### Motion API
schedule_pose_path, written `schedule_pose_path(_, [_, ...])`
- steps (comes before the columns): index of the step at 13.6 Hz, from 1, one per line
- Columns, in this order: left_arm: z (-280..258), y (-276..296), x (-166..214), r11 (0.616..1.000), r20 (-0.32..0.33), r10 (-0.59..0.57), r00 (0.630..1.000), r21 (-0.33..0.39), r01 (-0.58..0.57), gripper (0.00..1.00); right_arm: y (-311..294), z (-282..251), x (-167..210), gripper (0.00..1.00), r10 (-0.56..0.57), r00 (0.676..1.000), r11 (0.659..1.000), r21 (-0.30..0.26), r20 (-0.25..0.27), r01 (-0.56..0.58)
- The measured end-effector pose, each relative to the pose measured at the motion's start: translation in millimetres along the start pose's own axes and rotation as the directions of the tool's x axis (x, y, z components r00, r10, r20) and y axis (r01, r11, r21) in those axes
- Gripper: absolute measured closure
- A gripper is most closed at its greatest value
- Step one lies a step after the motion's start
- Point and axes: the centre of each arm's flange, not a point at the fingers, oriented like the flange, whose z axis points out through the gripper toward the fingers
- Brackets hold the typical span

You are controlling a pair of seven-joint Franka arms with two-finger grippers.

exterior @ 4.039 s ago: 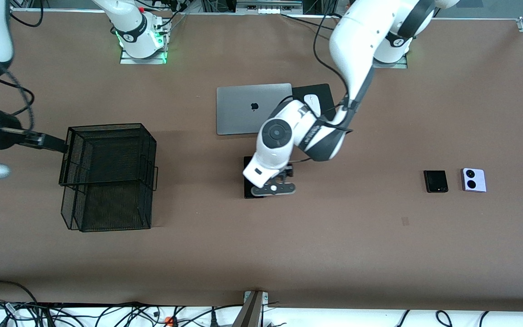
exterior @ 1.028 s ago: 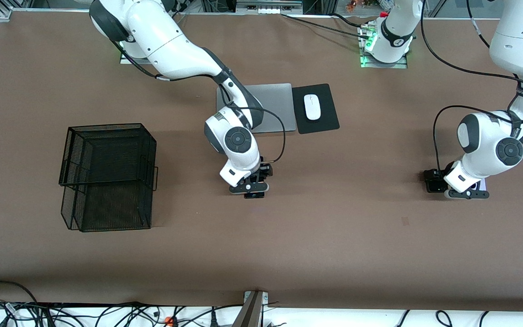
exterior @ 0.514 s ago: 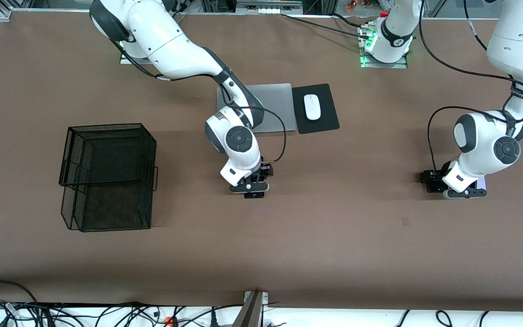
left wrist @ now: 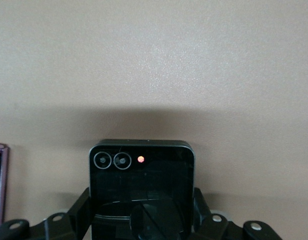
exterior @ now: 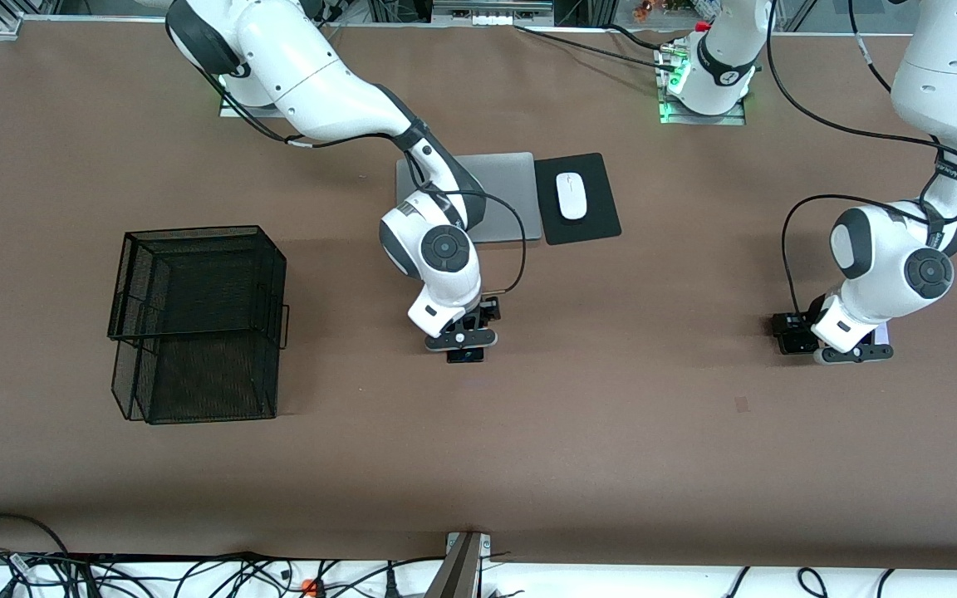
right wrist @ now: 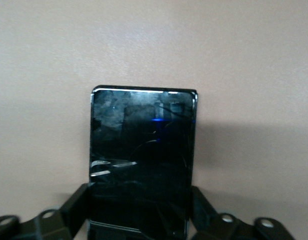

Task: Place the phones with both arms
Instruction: 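Grasp the black phone with the right gripper while the left gripper grasps the flip phone, then carry the black phone toward the basket while the left gripper lifts the flip phone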

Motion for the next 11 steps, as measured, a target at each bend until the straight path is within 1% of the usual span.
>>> schedule_pose_path(3, [-0.8,0.1,1.6,1.000,0.000,-0.023,1.000,0.000,0.023,0.19,-0.3,0.2,-0.3,0.20,-0.003,1.000,1.000,-0.002,-0.001,0.003])
schedule_pose_path(7, [-19.3,4.0,17.7,0.999,0.038,-0.032,0.999,-0.002,0.032,0.19,1.5,-1.7,2.1,0.20,0.000,1.000,1.000,-0.004,-0.006,0.000])
schedule_pose_path(8, [-28.4,8.7,24.7,0.999,0.050,-0.042,0.998,-0.004,0.043,0.19,6.4,-6.3,7.7,0.21,0.008,1.000,1.000,-0.012,-0.013,-0.008])
schedule_pose_path(9, [-38.7,16.6,32.3,0.998,0.059,-0.057,0.997,-0.005,0.057,0.19,17.0,-15.8,16.9,0.21,0.023,1.000,0.999,-0.032,-0.012,-0.023])
schedule_pose_path(11, [-54.9,40.5,44.4,0.997,0.058,-0.077,0.995,-0.003,0.077,0.19,50.1,-56.9,43.4,0.21,0.077,0.997,0.995,-0.062,-0.010,-0.077])
